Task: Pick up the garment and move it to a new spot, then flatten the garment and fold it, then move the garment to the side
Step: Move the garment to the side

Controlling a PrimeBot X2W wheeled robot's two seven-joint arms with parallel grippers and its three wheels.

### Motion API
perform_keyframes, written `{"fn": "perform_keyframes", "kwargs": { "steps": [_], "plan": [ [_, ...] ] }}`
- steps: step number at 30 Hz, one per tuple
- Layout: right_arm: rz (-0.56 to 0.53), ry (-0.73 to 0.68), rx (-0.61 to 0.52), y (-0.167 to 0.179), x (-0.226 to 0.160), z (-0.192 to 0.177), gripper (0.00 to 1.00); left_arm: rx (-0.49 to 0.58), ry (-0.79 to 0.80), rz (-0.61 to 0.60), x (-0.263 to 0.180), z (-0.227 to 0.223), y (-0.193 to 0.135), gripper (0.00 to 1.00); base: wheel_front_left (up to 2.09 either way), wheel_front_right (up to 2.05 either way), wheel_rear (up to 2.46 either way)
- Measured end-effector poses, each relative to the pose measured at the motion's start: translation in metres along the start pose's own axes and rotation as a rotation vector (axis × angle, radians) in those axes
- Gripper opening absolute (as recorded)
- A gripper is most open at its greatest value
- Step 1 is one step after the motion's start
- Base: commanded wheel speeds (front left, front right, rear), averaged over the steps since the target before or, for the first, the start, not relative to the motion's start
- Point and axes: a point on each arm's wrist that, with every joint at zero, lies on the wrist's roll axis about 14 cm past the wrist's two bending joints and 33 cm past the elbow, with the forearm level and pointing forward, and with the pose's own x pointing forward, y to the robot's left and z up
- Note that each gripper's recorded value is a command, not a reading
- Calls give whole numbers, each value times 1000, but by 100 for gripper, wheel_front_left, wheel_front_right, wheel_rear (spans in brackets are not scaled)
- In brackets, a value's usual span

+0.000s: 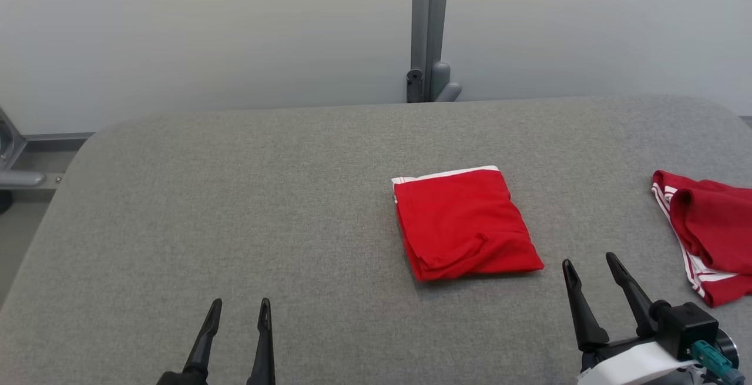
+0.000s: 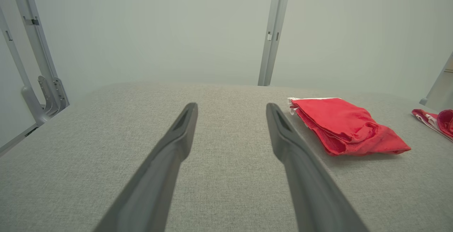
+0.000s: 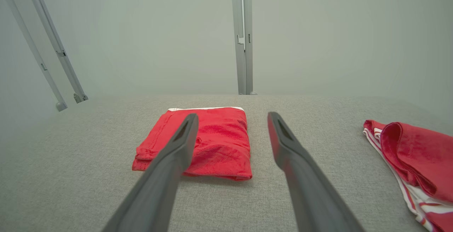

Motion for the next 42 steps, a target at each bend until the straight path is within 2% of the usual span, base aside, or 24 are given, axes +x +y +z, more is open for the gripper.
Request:
{"fn": "perform_keyframes", "kwargs": {
  "steps": [9,12,13,17,22,28,35,38,39,40,42],
  "plan": [
    [22,79,77,1,21,-26,100,-10,-27,-14,6,9,-4,100,0,0,0],
    [24,135,147,-2,34,-43,100,-15,-20,-14,6,7,-4,100,0,0,0],
    [17,164,206,-6,47,-51,100,-15,-17,-5,7,7,-1,100,0,0,0],
    [28,192,344,-6,78,-55,100,-22,-10,0,13,5,2,100,0,0,0],
    [8,327,488,-18,102,-77,100,-29,0,2,25,2,5,100,0,0,0],
    [17,465,510,-31,126,-104,100,-33,10,18,41,-2,13,100,0,0,0],
    [43,650,556,-21,133,-150,100,-39,54,48,50,-16,24,100,0,0,0],
    [34,664,600,-18,139,-158,100,-37,68,57,51,-20,28,100,0,0,0],
    [33,666,618,-16,141,-159,88,-36,72,59,51,-22,29,100,0,0,0],
    [33,666,632,-14,142,-160,48,-34,73,62,52,-22,30,100,0,0,0],
    [41,664,644,-11,143,-159,0,-31,72,64,53,-22,31,100,0,0,0]
  ]
}}
